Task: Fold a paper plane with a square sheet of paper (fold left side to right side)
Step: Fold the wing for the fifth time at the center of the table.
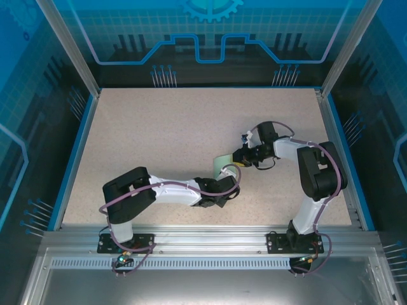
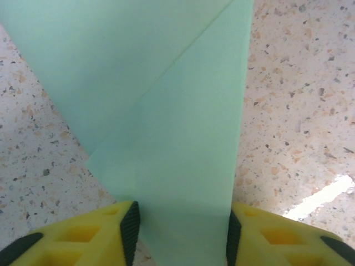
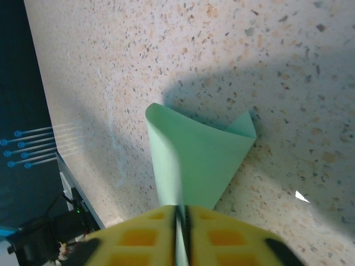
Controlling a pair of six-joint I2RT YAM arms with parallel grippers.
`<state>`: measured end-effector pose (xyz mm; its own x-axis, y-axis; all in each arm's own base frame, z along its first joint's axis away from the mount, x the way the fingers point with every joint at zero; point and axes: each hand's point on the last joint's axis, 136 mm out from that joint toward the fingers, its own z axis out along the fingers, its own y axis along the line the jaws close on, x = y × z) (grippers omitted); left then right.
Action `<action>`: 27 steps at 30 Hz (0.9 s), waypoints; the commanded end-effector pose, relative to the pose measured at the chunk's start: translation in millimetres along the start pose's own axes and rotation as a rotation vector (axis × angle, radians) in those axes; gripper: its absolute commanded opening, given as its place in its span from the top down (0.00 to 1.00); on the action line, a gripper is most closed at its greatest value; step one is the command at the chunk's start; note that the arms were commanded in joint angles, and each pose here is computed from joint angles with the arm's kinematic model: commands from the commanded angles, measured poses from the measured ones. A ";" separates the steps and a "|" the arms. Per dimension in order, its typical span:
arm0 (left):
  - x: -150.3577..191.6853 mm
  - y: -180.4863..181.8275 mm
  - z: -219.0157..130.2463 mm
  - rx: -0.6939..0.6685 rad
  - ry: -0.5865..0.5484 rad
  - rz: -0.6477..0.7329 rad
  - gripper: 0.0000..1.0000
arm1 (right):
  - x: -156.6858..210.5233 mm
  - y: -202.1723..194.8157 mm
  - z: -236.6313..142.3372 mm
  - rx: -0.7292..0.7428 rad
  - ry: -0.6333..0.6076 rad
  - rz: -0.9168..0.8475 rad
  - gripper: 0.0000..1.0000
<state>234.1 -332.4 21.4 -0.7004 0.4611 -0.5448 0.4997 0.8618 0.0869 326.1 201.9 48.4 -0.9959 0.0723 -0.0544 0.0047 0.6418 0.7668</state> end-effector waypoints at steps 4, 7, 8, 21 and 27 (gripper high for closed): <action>-15.2 -3.4 -29.7 0.041 -0.063 0.056 0.36 | 10.6 4.8 -6.8 0.048 0.022 0.019 0.98; -15.6 -10.5 -37.1 0.036 -0.053 0.106 0.32 | 13.2 6.9 -9.9 0.053 0.022 0.039 0.99; -14.7 -12.8 -36.7 0.034 -0.043 0.117 0.32 | 13.7 7.7 -10.6 0.053 0.022 0.046 0.99; -15.5 -10.5 -18.2 -0.108 0.017 0.136 0.31 | 16.6 9.0 -8.1 0.050 0.040 0.094 0.99; -8.4 -3.1 -8.4 -0.182 0.057 0.123 0.37 | 17.4 7.7 -7.4 0.056 0.042 0.109 0.99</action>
<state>233.2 -346.8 35.2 -0.6525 0.5699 -0.4993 0.5255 0.8151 0.2436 310.3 197.3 51.3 -0.9923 0.1169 0.0399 0.1089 0.6752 0.7295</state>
